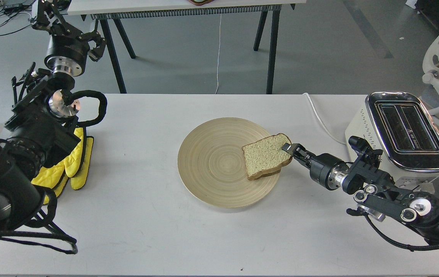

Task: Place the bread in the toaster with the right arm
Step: 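Lift the bread with the right gripper and carry it above the toaster, then lower the bread into the toaster slot and open the right gripper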

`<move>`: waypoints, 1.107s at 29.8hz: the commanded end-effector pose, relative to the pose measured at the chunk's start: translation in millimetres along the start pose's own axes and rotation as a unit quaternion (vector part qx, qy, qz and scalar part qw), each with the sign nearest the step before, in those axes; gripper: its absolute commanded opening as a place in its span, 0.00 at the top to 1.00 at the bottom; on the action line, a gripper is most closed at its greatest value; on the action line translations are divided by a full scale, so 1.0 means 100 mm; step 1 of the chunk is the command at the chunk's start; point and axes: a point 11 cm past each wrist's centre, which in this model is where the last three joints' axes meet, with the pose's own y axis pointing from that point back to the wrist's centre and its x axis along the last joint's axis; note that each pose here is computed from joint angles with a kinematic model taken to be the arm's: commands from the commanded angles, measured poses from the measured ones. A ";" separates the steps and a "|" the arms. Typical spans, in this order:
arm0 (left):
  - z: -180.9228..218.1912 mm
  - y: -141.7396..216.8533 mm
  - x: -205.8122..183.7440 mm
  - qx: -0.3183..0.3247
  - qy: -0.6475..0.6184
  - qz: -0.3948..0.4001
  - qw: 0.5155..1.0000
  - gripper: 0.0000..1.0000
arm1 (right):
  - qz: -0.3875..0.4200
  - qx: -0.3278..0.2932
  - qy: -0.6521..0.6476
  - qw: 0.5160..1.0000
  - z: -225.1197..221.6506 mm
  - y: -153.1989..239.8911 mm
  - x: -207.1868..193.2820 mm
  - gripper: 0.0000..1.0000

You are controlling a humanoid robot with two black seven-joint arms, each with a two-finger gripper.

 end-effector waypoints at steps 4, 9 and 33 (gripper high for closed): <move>0.00 0.00 0.00 0.000 0.000 0.000 1.000 0.00 | 0.063 0.036 0.078 0.994 -0.49 0.57 1.03 0.99; 0.00 0.00 0.00 0.000 -0.001 0.000 1.000 0.00 | 0.115 0.032 0.130 0.984 -0.73 1.12 1.59 0.99; -0.01 0.00 -0.01 0.001 -0.001 -0.001 1.000 0.00 | 0.095 -0.162 0.275 0.943 0.12 1.91 2.01 0.98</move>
